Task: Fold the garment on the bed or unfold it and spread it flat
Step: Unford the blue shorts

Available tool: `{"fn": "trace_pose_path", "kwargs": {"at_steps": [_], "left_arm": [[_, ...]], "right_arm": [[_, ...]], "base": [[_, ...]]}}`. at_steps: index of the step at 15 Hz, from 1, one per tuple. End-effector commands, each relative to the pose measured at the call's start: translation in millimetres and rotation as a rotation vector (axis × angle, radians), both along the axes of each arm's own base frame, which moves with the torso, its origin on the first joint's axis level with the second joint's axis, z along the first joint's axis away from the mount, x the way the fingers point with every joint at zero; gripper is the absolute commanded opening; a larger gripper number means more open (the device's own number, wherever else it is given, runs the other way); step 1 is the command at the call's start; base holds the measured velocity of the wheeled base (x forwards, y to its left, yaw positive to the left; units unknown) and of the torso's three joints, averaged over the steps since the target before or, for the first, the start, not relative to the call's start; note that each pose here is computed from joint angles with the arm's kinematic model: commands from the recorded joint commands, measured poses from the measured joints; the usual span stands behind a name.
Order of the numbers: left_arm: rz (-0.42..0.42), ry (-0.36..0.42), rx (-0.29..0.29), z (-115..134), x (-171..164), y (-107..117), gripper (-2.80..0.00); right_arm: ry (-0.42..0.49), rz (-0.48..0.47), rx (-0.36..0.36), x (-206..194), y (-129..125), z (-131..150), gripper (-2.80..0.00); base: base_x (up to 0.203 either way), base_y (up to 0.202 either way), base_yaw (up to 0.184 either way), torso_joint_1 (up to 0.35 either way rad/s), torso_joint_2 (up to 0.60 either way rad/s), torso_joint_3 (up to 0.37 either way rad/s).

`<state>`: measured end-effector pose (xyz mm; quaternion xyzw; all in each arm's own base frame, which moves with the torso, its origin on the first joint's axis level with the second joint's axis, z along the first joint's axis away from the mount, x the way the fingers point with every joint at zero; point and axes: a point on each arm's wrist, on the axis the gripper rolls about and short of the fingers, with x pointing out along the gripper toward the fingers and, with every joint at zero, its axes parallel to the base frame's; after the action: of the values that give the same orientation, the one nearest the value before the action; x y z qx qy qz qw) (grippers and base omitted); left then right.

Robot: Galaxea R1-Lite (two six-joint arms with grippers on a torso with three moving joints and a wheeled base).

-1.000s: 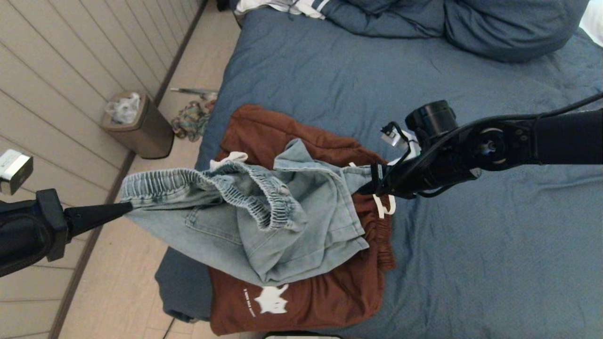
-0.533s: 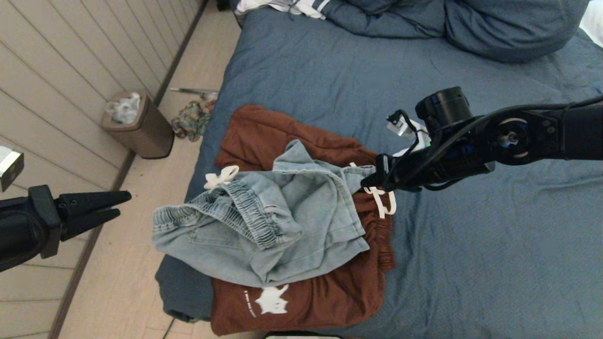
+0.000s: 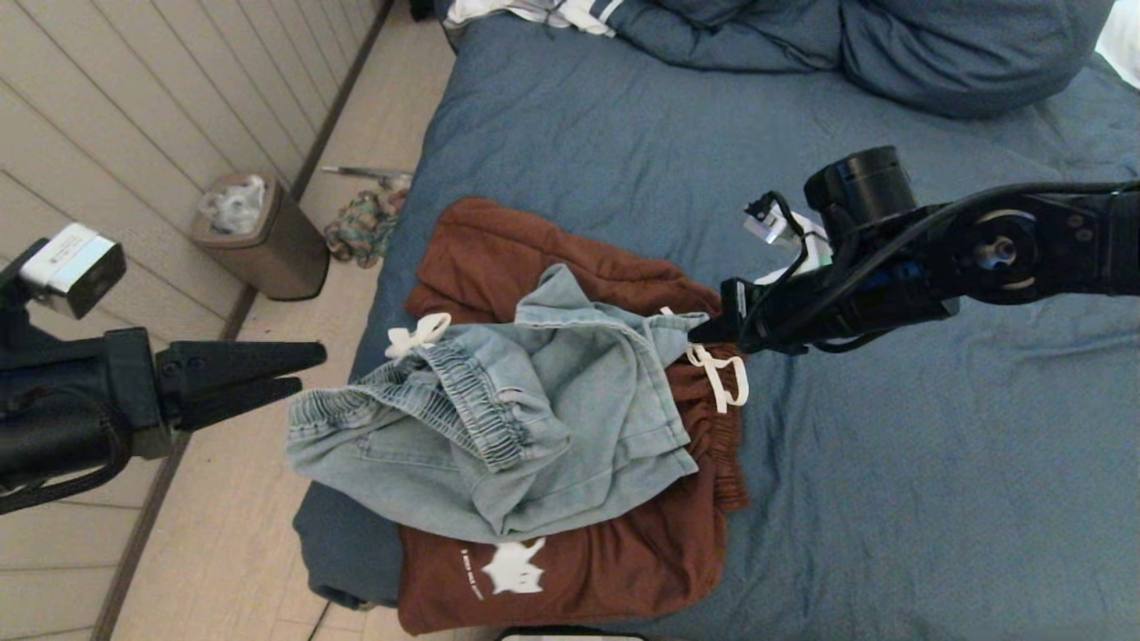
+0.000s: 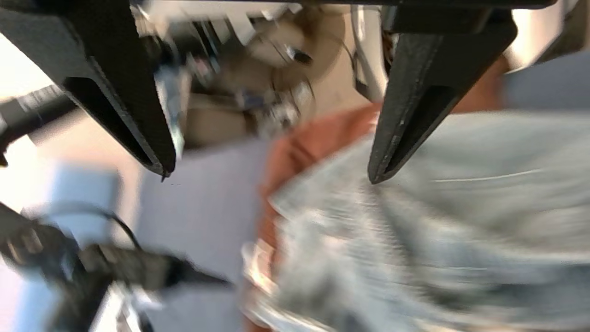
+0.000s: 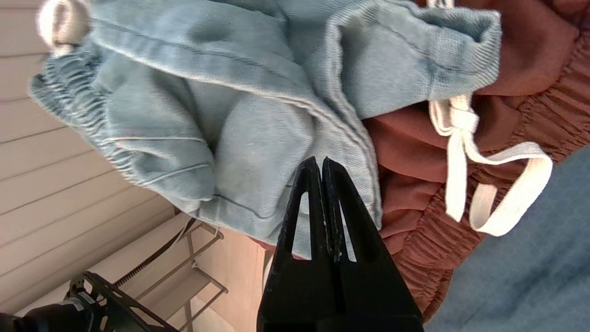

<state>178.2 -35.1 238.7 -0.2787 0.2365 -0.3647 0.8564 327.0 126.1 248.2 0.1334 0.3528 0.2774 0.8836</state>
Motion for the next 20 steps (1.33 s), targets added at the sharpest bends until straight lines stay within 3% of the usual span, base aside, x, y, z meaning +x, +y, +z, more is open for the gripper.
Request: {"fn": "trace_pose_path", "kwargs": {"at_steps": [1,2,3,5,8,9,13,15,17,20], "left_arm": [[-0.132,0.012,0.016,10.8,12.4,-33.6,0.00],[-0.160,0.032,0.047,9.8,15.6,-46.8,0.00],[-0.171,0.032,0.117,4.7,18.2,-59.0,0.00],[-0.108,0.027,0.291,-11.7,24.9,-73.6,0.00],[-0.015,0.073,0.408,-30.1,34.3,-80.6,0.00],[0.016,0.082,0.433,-33.4,34.4,-79.8,-2.80],[-0.022,0.092,0.493,-46.7,21.7,-97.8,-2.80],[-0.032,0.125,0.553,-62.0,23.0,-116.4,-2.80],[0.054,0.154,0.600,-72.0,30.4,-128.9,-2.80],[0.095,0.164,0.595,-79.9,34.4,-141.6,-2.80]], "right_arm": [[-0.023,0.005,0.007,-6.7,-2.0,8.9,-2.80],[-0.026,0.004,0.008,-7.3,-2.6,9.8,-2.80],[-0.030,0.002,0.008,-7.6,-2.9,10.9,-2.80],[-0.039,-0.001,0.010,-7.6,-4.5,13.3,-2.80],[-0.044,0.001,0.011,-9.0,-4.5,14.8,-2.80],[-0.040,0.002,0.011,-9.1,-4.0,13.9,-2.80],[-0.044,0.003,0.007,-8.3,-3.8,13.3,-2.80],[-0.044,-0.001,0.005,-7.1,-4.4,12.7,-2.80],[-0.048,-0.007,0.006,-6.6,-6.5,13.8,-2.80],[-0.043,-0.006,0.003,-4.7,-5.9,11.5,-2.80]], "base": [[0.000,0.000,0.000,0.000,0.00,0.000],[0.000,0.000,0.000,0.000,0.00,0.000],[0.000,0.000,0.000,0.000,0.00,0.000],[0.000,0.000,0.000,0.000,0.00,0.000],[0.000,0.000,0.000,0.000,0.00,0.000],[0.000,0.000,0.000,0.000,0.00,0.000],[0.000,0.000,0.000,0.000,0.00,0.000],[0.000,0.000,0.000,0.000,0.00,0.000],[0.000,0.000,0.000,0.000,0.00,0.000],[0.000,0.000,0.000,0.000,0.00,0.000]]}}
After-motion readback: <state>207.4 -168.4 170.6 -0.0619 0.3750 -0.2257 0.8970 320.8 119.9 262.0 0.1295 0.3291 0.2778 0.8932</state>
